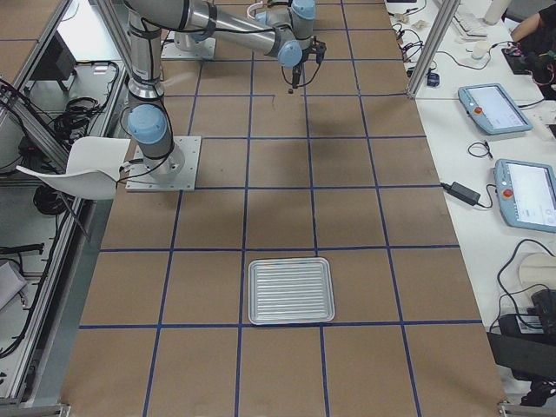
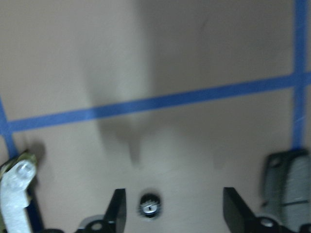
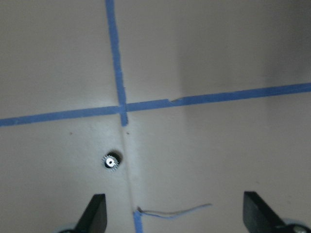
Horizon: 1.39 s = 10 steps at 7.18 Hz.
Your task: Place bearing gear from tray to pile
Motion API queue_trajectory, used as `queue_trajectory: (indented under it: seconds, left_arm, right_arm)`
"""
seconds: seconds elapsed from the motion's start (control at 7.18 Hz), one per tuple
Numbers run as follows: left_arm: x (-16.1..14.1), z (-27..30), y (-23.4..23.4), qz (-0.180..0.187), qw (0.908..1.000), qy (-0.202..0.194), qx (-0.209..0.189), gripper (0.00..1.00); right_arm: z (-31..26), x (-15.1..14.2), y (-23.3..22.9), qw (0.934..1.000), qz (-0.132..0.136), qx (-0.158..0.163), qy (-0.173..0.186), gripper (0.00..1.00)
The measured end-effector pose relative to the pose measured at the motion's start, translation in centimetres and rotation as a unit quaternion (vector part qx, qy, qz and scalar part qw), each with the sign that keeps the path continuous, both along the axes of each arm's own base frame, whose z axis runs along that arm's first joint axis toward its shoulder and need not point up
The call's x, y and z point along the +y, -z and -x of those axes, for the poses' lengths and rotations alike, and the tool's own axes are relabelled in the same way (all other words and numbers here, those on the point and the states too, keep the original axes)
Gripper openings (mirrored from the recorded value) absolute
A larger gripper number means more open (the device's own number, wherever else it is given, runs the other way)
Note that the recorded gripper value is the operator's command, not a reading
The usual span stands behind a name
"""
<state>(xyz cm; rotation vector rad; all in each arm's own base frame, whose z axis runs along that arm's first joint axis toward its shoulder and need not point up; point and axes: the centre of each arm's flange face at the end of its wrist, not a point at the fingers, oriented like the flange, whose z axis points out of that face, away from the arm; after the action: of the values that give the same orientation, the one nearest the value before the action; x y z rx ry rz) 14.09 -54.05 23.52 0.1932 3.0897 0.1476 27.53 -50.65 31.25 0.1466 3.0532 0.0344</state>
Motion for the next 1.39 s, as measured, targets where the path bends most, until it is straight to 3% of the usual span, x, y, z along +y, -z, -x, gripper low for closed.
queue_trajectory:
  seconds: [0.28,0.7,1.11,1.39]
  left_arm:
    - [-2.4,14.8,-0.8,0.017,0.9992,-0.036,-0.010,0.78]
    - [-1.7,35.2,-1.7,0.043,0.9931,-0.106,0.024,0.78]
    - [1.9,46.9,0.8,0.042,0.9835,-0.162,0.069,0.78]
    - [3.6,49.3,3.1,0.039,0.9840,-0.169,0.039,0.75]
  right_arm:
    - [8.5,1.5,-7.1,0.9996,-0.001,0.023,-0.018,1.00]
    - [14.2,5.6,-13.6,0.9989,0.005,0.042,-0.022,1.00]
    - [14.5,6.2,-14.3,0.9990,0.007,0.039,-0.020,1.00]
    - [14.9,6.0,-14.0,0.9992,0.003,0.037,-0.017,1.00]
